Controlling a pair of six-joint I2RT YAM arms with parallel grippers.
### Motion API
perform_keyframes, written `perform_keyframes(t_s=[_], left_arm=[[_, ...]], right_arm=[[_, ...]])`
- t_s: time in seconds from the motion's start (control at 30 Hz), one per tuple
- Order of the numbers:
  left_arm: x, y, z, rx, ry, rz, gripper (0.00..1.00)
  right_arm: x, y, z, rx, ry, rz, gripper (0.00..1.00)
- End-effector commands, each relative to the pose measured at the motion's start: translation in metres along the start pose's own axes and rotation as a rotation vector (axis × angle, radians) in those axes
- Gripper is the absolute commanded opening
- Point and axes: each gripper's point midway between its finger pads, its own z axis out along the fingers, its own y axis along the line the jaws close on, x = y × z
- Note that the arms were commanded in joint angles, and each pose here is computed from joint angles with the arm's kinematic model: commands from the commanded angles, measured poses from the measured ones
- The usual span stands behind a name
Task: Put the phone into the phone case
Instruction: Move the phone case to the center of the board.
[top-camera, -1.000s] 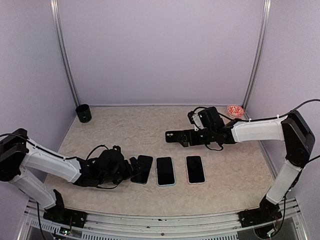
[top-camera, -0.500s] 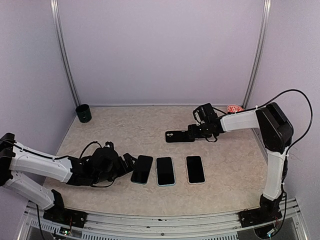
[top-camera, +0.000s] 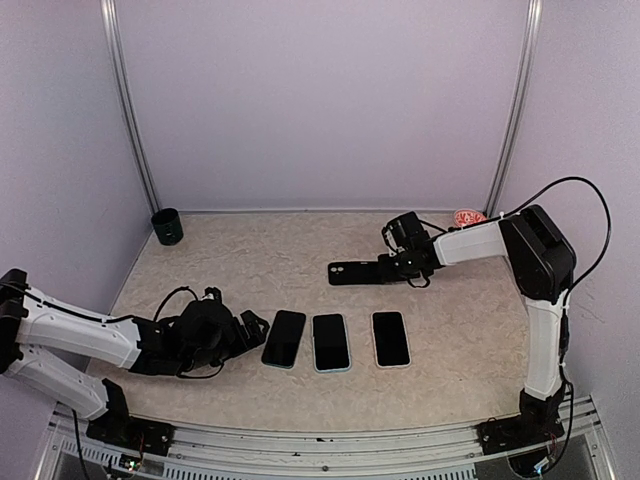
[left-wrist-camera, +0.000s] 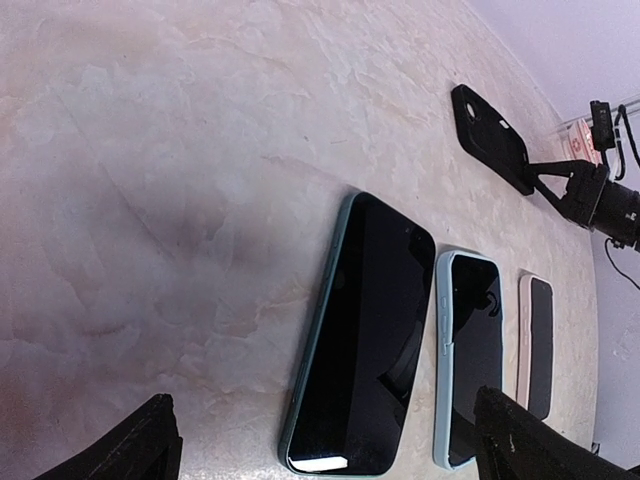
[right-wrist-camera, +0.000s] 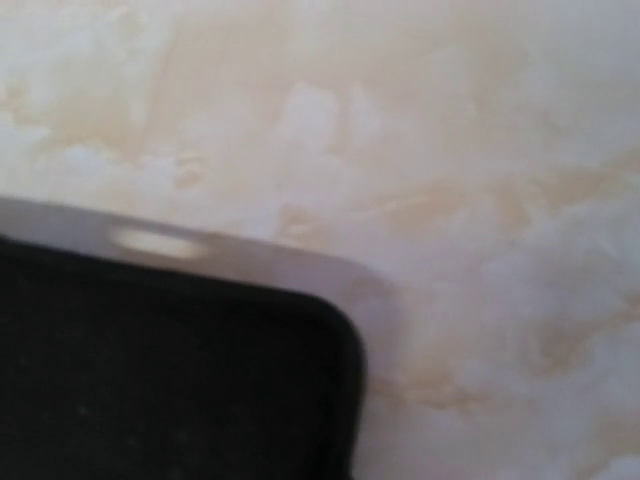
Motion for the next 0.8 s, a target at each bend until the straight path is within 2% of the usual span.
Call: perform_keyframes(t_s=[0.0, 0.13, 0.53, 0.77], left_arm=[[-0.005, 0.002, -0.001, -0.001, -0.026, -0.009, 0.99], [-0.002, 0.001, 0.003, -0.003, -0.019, -0.012, 0.99], [-0.007, 0.013, 0.001, -0.039, -0.053, -0.034, 0.99], [-0.01, 0.018, -0.007, -0.026, -0.075, -0.059, 0.99]], right_arm=[[0.007, 0.013, -0.001, -0.049, -0.002, 0.009, 0.03], [0.005, 0.032, -0.009, -0.076, -0.018, 0.0, 0.0], [-0.024, 0.116, -0.047, -0.238, -0.087, 0.021, 0.0], [-0.027, 0.158, -0.042, -0.247, -0.091, -0.008, 0.0]])
